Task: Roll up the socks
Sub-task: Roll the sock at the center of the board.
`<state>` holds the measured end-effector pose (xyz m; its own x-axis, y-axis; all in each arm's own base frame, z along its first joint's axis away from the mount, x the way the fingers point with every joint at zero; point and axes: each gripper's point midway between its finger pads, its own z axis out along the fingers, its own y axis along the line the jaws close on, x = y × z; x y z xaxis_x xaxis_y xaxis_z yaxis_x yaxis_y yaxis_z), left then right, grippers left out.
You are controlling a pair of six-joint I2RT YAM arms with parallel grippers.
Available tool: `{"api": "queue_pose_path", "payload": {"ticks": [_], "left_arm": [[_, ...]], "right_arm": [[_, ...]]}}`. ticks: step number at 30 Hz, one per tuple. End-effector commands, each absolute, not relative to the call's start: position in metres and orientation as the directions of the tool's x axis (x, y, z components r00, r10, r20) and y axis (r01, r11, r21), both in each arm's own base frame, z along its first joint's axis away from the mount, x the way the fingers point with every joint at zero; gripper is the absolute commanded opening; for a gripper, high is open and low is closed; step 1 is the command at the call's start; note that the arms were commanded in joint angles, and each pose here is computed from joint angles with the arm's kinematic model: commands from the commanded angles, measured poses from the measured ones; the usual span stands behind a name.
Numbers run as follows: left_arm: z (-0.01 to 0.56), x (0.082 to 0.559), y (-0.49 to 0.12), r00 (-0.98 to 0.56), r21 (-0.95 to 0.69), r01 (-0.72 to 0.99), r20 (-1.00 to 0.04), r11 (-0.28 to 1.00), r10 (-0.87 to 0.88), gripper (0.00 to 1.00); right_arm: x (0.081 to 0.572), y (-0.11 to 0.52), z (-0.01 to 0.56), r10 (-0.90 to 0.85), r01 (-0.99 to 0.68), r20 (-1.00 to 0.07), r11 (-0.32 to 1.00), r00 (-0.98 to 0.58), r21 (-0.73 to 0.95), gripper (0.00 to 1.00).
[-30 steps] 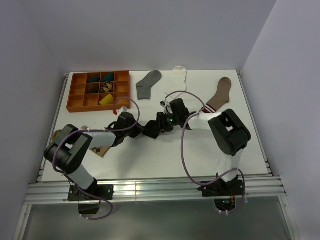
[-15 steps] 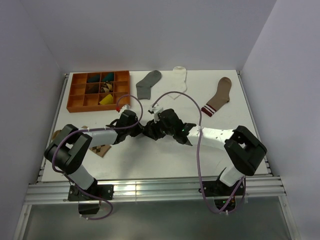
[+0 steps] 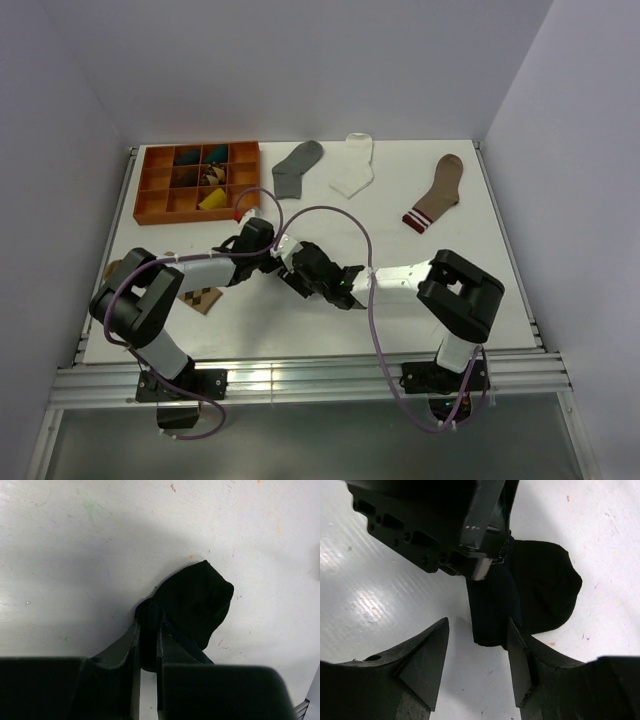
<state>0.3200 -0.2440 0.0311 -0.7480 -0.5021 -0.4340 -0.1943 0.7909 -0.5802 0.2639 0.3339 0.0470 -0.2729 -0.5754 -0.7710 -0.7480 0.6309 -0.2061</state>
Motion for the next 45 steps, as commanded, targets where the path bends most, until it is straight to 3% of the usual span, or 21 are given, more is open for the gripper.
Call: {"api": "queue_pose_path", "payload": {"ticks": [1, 6, 11, 17, 18, 20, 24, 27, 37, 45], "left_arm": [[0.025, 0.317, -0.243, -0.769, -0.538, -0.182, -0.443, 0.823, -0.460, 0.00], [0.026, 0.316, -0.245, -0.774, -0.540, -0.174, -0.442, 0.823, -0.453, 0.00], [0.027, 0.317, -0.246, -0.775, -0.546, -0.169, -0.441, 0.821, -0.453, 0.01], [0.029, 0.317, -0.245, -0.772, -0.548, -0.170, -0.442, 0.819, -0.456, 0.01], [0.030, 0.317, -0.245, -0.770, -0.550, -0.168, -0.445, 0.818, -0.457, 0.04], [0.034, 0.318, -0.243, -0.759, -0.552, -0.170, -0.454, 0.816, -0.466, 0.12], [0.042, 0.320, -0.235, -0.730, -0.548, -0.182, -0.481, 0.816, -0.486, 0.49], [0.051, 0.322, -0.228, -0.699, -0.555, -0.199, -0.498, 0.808, -0.514, 0.65], [0.067, 0.323, -0.194, -0.604, -0.620, -0.263, -0.491, 0.739, -0.627, 0.71], [0.069, 0.314, -0.204, -0.630, -0.676, -0.185, -0.475, 0.713, -0.614, 0.70]], "right_arm": [[0.277, 0.344, 0.054, -0.601, -0.711, -0.768, 0.638, -0.220, -0.296, 0.57], [0.277, 0.340, 0.032, -0.669, -0.693, -0.704, 0.625, -0.238, -0.359, 0.55], [0.275, 0.330, 0.012, -0.698, -0.677, -0.660, 0.630, -0.279, -0.380, 0.43], [0.270, 0.324, 0.001, -0.697, -0.682, -0.644, 0.638, -0.314, -0.358, 0.09], [0.266, 0.328, 0.000, -0.687, -0.703, -0.650, 0.635, -0.325, -0.319, 0.01], [0.266, 0.329, 0.003, -0.665, -0.717, -0.660, 0.643, -0.349, -0.268, 0.00], [0.261, 0.330, 0.005, -0.612, -0.750, -0.658, 0.653, -0.439, -0.107, 0.00], [0.256, 0.331, 0.006, -0.568, -0.753, -0.627, 0.657, -0.534, 0.046, 0.00], [0.245, 0.336, 0.015, -0.445, -0.644, -0.472, 0.603, -0.762, 0.472, 0.00], [0.251, 0.336, 0.023, -0.316, -0.449, -0.324, 0.532, -0.892, 0.718, 0.00]]}}
